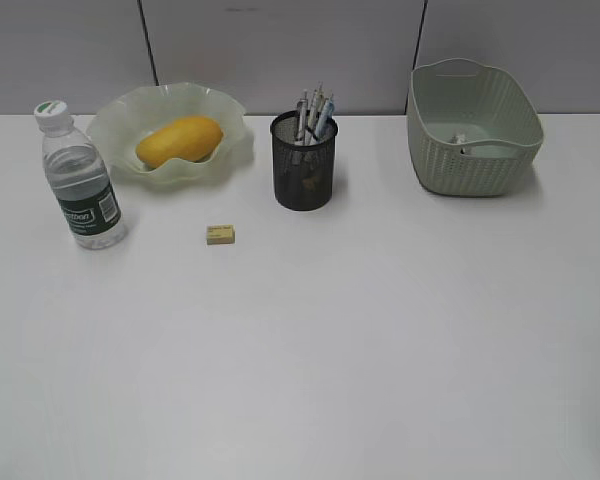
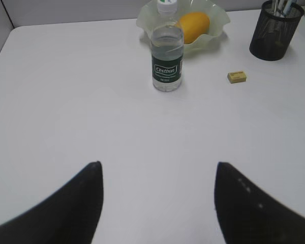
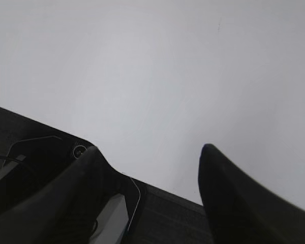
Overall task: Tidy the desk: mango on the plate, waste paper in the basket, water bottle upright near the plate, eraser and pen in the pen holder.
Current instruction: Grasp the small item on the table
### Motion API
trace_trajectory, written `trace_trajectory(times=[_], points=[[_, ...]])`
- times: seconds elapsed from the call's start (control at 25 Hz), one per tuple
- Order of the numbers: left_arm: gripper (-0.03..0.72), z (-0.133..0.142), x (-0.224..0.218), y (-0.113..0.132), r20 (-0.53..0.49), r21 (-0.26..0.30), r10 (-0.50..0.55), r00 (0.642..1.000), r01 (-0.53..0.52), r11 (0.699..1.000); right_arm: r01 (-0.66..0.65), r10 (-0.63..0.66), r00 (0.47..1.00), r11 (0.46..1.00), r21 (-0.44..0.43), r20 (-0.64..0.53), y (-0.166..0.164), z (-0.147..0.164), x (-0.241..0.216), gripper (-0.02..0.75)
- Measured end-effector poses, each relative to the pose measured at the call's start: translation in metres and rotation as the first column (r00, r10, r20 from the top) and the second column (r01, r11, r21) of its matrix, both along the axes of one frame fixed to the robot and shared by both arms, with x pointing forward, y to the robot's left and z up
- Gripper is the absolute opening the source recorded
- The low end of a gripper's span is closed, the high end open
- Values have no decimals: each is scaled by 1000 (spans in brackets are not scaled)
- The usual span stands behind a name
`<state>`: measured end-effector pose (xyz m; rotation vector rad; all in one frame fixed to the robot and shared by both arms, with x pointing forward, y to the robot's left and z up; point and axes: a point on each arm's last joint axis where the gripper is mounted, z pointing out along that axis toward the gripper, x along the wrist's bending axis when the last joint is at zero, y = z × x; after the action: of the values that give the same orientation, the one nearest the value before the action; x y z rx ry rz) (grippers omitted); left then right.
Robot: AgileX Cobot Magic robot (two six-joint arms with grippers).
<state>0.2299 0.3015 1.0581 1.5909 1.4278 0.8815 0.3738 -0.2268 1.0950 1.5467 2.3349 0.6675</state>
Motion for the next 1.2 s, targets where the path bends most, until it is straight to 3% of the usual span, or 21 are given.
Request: trace_trajectory(times=[0.36, 0.48, 0.92, 1.2], points=[[519, 0, 0, 0, 0, -1, -1, 1000, 1, 1000, -25, -26, 952, 986, 163, 306, -45, 18, -83, 478], [519, 0, 0, 0, 0, -1, -1, 1000, 1, 1000, -28, -40, 929, 984, 178, 368, -59, 15, -105, 478], [512, 0, 0, 0, 0, -1, -1, 1000, 1, 1000, 62, -78, 956, 996, 65, 282, -76, -36, -119, 478], [507, 0, 0, 0, 0, -1, -1, 1000, 1, 1000, 58, -74, 962, 996, 71, 261, -75, -39, -119, 478]])
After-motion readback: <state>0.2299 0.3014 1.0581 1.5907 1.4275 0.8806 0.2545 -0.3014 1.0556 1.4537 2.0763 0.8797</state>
